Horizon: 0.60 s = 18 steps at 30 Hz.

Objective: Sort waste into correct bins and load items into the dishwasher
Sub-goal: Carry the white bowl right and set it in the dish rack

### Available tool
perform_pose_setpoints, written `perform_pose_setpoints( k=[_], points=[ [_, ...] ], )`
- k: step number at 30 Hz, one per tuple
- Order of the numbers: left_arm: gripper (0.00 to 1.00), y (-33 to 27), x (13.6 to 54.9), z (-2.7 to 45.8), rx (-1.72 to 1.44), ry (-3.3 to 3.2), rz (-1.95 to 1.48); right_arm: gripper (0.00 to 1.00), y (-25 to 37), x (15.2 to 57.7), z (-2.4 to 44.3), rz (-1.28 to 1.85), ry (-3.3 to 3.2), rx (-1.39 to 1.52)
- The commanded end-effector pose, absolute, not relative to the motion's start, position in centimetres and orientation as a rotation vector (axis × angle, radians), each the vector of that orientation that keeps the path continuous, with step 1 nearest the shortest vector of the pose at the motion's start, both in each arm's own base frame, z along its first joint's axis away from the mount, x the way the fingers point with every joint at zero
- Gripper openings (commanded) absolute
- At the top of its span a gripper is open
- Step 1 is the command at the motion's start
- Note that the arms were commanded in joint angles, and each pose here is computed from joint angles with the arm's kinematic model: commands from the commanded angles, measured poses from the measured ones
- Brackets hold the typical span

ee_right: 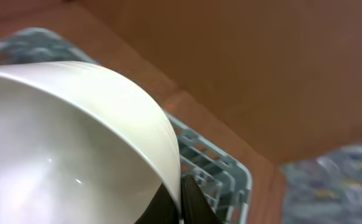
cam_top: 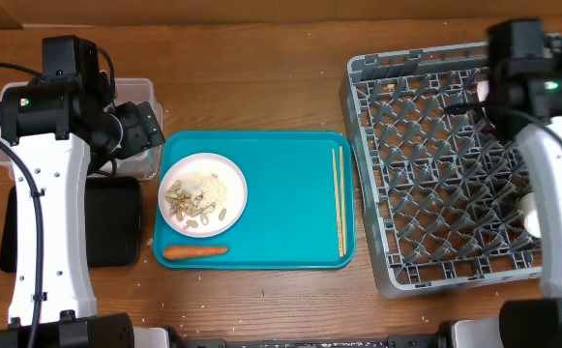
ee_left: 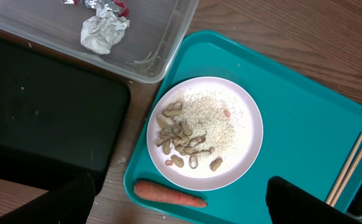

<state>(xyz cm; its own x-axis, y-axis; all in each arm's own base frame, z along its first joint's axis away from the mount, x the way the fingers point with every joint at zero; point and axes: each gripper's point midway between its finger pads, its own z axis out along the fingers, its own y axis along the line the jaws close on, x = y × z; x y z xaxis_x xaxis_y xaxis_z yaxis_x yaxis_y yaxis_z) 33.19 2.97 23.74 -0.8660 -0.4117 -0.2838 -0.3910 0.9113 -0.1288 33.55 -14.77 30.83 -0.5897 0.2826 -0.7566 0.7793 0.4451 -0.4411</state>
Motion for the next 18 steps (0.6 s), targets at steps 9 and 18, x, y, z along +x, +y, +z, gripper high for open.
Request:
perform_pose_setpoints(
  k=[9, 18],
  points=[
    [0.9, 2.8, 33.3, 24.1, -0.612, 2.752, -0.116, 0.04, -19.8, 31.1, 21.0, -1.316, 2.186, 1.11],
    [0.9, 2.8, 33.3, 24.1, -0.612, 2.752, -0.116, 0.04, -16.0, 31.2, 15.0, -1.293, 2.361, 1.0]
  ],
)
